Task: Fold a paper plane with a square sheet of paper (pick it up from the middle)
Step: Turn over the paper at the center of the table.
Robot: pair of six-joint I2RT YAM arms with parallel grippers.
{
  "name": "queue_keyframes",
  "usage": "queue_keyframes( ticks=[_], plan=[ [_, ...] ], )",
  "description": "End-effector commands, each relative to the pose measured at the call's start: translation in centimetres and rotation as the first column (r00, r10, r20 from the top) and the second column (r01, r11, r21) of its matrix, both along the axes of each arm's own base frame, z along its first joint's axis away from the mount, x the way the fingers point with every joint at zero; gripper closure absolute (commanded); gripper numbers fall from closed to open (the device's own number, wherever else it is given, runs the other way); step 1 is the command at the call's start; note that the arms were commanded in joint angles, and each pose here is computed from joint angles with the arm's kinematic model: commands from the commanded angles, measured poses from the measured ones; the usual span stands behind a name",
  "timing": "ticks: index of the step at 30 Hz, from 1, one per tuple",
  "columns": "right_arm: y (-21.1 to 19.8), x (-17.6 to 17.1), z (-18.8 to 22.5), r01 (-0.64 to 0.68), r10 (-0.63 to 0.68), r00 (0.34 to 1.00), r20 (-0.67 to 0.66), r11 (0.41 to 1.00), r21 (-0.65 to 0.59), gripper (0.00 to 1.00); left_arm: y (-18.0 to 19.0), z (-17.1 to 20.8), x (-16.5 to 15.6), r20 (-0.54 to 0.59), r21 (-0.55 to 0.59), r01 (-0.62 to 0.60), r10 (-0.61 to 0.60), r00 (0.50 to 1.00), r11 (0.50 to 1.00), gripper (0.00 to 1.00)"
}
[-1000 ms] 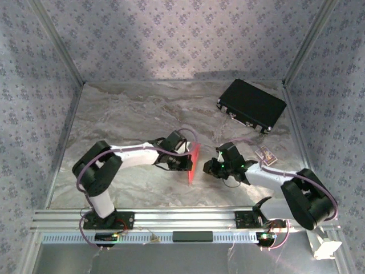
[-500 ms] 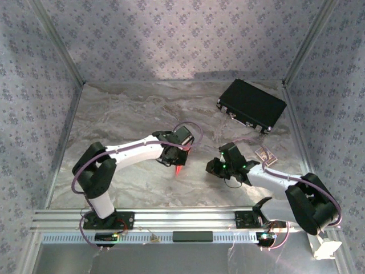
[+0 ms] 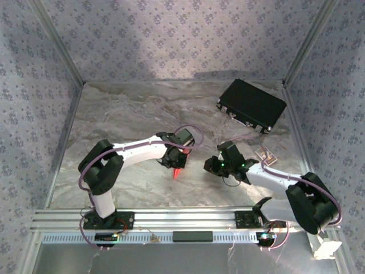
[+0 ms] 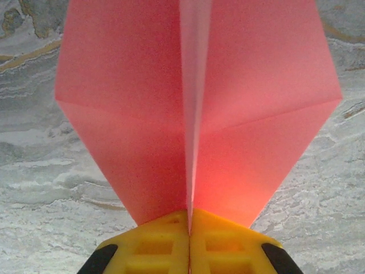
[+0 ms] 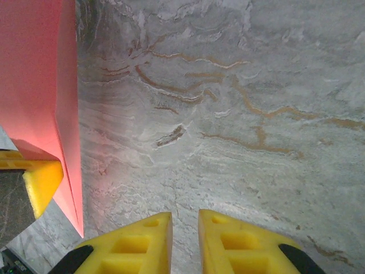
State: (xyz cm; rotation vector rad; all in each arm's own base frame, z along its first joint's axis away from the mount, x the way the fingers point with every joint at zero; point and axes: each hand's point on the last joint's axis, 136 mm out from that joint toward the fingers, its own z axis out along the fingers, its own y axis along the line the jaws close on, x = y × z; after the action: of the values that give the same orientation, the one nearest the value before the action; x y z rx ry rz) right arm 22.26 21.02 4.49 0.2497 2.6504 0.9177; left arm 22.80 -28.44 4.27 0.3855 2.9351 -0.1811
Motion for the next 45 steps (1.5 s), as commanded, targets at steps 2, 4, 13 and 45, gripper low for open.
queue_keyframes(
  ticks=[2,4,13,45],
  plan=[
    [0.5,0.3,0.3,-0.014,0.014,1.000,0.001,1.000,-0.005,0.80,0.0,-0.8,-0.9,-0.037,0.011,0.008,-0.008,0.999,1.000,0.92],
    [0.6,0.3,0.1,-0.016,0.016,1.000,-0.002,1.000,-0.005,0.80,0.1,-1.0,-0.9,-0.042,0.015,0.008,-0.007,0.999,1.000,0.92],
    [1.1,0.3,-0.1,-0.027,0.027,1.000,-0.009,1.000,-0.002,0.80,0.2,-1.5,-1.1,-0.057,0.021,0.002,-0.001,0.998,1.000,0.91],
    [1.2,0.3,-0.1,-0.035,0.035,0.999,-0.012,0.999,-0.002,0.80,0.1,-3.1,-0.9,-0.060,0.030,-0.021,0.023,0.998,0.999,0.87]
  ],
)
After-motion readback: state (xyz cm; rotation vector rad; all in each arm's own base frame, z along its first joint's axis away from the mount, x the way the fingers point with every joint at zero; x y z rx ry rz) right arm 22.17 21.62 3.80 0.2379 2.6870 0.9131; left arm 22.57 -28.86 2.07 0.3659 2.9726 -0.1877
